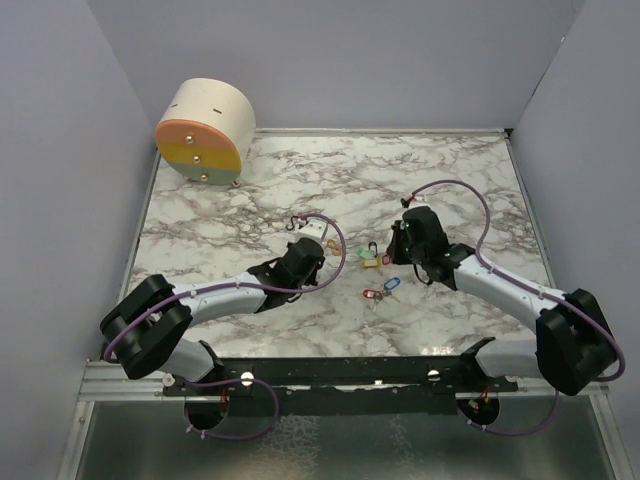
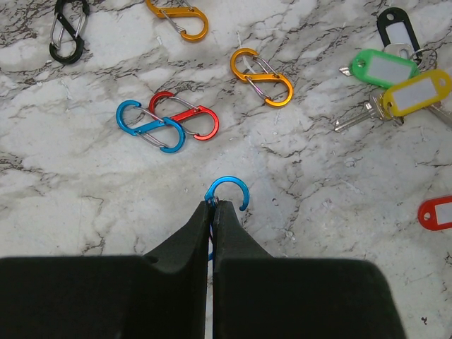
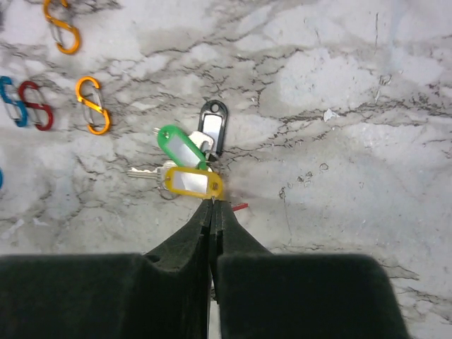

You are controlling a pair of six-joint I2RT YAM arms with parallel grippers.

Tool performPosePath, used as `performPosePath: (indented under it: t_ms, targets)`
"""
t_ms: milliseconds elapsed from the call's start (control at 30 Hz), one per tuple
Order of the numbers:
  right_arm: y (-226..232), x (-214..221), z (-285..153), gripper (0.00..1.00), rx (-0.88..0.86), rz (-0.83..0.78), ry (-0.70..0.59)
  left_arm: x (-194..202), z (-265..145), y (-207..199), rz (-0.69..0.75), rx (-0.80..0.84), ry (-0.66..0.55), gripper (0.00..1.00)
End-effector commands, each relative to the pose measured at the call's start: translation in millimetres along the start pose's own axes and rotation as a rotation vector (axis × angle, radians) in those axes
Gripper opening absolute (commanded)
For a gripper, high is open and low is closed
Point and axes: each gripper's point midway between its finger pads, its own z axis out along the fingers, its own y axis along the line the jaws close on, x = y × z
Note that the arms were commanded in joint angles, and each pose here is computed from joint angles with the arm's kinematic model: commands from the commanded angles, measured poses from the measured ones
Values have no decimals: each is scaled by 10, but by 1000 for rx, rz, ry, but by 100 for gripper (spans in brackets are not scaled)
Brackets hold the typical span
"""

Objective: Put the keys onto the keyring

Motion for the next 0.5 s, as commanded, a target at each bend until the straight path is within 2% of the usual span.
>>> performPosePath:
  t_ms: [0,467]
  targets:
    - [148,-222,-181,1,-100,-51,-117,-272,-34,-132,-30,38,-62,0]
    - [590,-208,-373,1,-305,-198,-182,-556,-26,-433,-38,137,-90,0]
